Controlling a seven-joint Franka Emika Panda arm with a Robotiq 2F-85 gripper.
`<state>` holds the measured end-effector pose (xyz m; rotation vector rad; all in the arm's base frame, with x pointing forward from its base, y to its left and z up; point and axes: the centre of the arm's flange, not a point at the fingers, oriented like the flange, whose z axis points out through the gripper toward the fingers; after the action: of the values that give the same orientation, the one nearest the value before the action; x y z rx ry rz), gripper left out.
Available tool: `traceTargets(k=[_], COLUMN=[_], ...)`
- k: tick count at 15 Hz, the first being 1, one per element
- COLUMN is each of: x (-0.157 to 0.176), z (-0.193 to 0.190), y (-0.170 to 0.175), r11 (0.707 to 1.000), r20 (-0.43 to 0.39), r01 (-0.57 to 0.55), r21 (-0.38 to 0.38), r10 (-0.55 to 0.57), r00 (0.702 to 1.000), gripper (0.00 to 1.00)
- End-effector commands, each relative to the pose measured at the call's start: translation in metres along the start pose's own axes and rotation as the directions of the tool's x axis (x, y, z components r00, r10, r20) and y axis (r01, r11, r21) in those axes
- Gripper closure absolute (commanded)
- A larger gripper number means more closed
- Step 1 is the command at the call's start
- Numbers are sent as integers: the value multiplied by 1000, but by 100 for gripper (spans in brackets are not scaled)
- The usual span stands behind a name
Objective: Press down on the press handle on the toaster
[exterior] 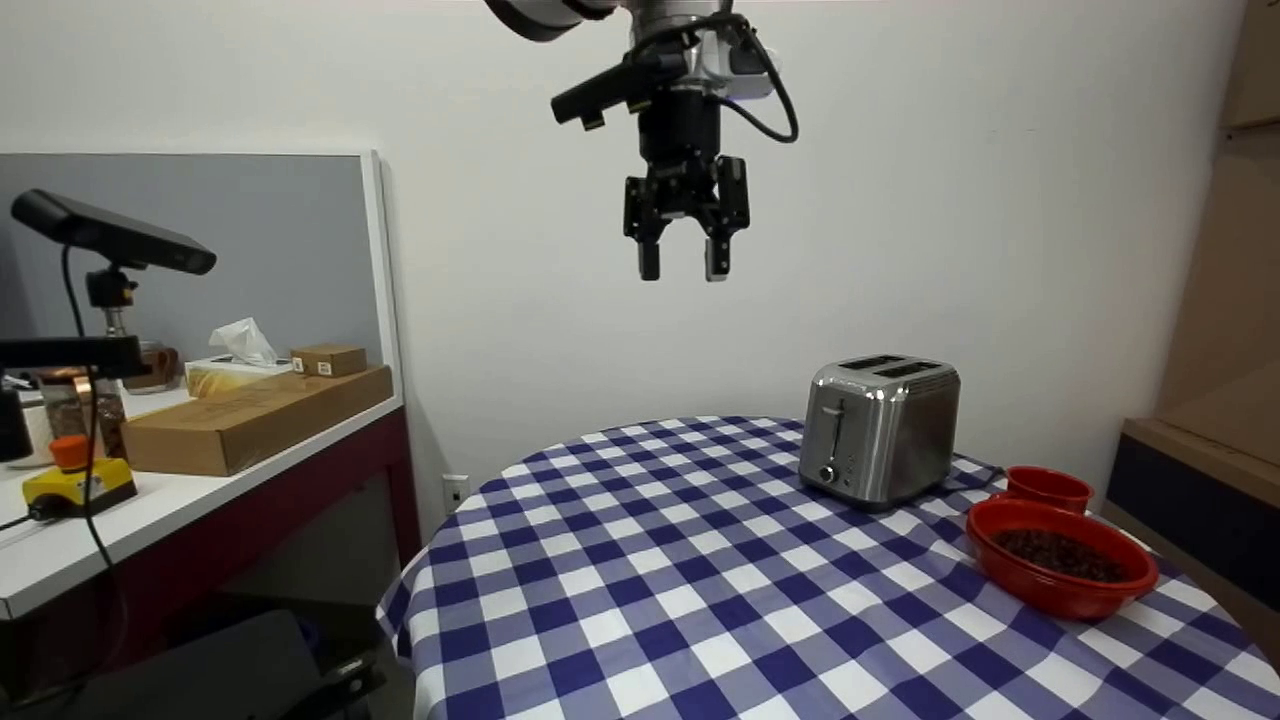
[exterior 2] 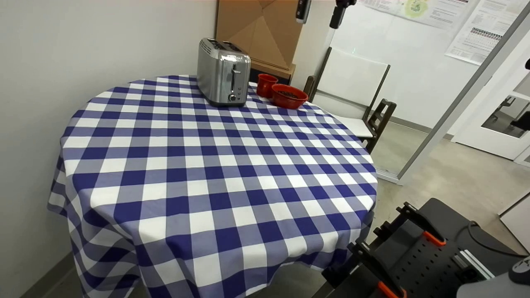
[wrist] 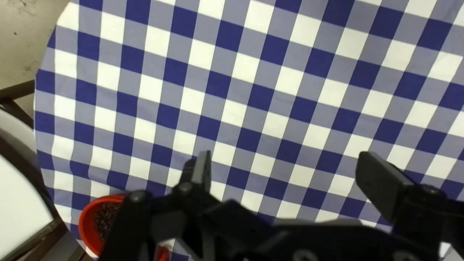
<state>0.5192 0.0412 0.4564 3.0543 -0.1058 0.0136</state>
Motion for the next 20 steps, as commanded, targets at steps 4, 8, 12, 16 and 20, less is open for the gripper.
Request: traceTargets(k=[4, 8, 12, 16, 20], x=[138, 183, 211, 227, 237], z=[8, 36, 60, 79, 88], y=[-12, -21, -29, -32, -35], r11=[992, 990, 993, 993, 991], r20=[-86, -188, -265, -309, -337], r01=[43, 36, -7, -52, -81], r21=[-118, -139, -116, -105, -109], r10=[-54, -62, -24, 17, 40], r00=[995, 980, 964, 951, 941], gripper=[0, 0, 0, 43, 72])
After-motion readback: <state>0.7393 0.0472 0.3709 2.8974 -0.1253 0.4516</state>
